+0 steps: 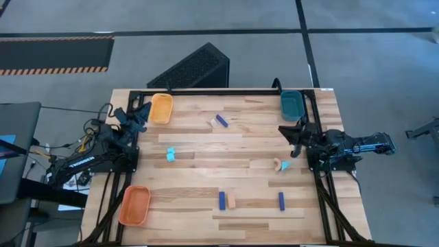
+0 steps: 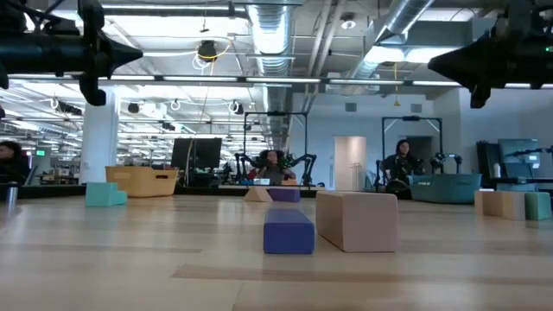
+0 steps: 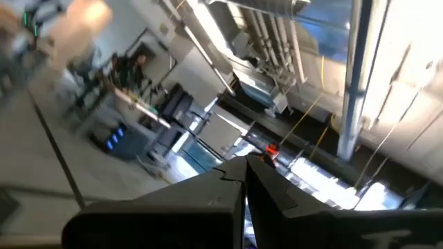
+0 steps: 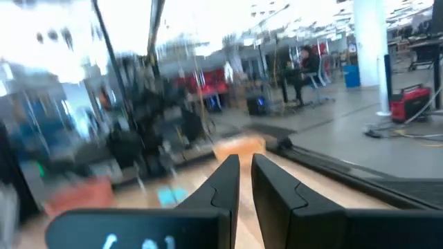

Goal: Sort & place blocks by color
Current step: Put the middle brown block into the blue bin

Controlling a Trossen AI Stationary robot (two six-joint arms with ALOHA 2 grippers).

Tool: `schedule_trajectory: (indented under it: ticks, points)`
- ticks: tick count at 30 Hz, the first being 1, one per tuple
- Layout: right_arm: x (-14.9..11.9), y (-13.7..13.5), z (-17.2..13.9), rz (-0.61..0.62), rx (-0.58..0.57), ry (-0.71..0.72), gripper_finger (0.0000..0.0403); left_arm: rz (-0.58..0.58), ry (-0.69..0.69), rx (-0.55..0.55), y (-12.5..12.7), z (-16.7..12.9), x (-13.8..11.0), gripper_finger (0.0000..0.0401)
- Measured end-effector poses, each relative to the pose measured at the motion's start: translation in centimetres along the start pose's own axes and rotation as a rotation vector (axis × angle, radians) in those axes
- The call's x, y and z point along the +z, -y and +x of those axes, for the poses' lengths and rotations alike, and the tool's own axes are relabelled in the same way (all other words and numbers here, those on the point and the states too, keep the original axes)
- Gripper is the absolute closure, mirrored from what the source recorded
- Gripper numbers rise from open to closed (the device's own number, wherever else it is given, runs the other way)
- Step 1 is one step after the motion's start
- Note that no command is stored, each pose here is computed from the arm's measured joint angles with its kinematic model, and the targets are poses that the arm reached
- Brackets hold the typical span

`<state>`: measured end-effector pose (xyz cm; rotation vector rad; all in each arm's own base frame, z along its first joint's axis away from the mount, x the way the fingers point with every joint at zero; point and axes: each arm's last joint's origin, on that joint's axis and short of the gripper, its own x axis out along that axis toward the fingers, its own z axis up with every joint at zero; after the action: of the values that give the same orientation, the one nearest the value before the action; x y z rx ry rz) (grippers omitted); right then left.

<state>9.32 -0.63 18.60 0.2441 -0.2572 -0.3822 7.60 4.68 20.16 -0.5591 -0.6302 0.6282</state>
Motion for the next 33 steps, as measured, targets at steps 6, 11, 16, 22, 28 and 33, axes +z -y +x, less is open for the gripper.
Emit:
schedule_trajectory:
  ticks: [6,11,16,22,28,33]
  points:
    - [1.0,0.9,0.2,0.133,-0.161,0.123,0.0337,-0.121,-0.061,-0.092,0.4,0.0,-0.1,0.0401]
    - [1.5,1.6,0.6,0.363,-0.236,0.175,0.0337,-0.1,-0.059,-0.14,1.6,0.1,0.9,0.0401]
    - [2.1,1.7,2.0,0.396,-0.211,0.097,0.0337,-0.046,-0.094,-0.141,2.8,1.0,1.6,0.0401]
    - [5.4,1.3,4.6,0.298,-0.292,0.084,0.0337,0.065,-0.197,-0.088,4.4,4.0,1.4,0.04]
    - [9.2,1.4,7.6,0.189,-0.451,0.103,0.0337,0.262,-0.303,-0.02,6.5,8.4,2.0,0.0362]
    - [11.1,1.8,9.8,0.131,-0.584,-0.07,0.0337,0.41,-0.503,0.158,7.0,11.9,3.8,0.0315]
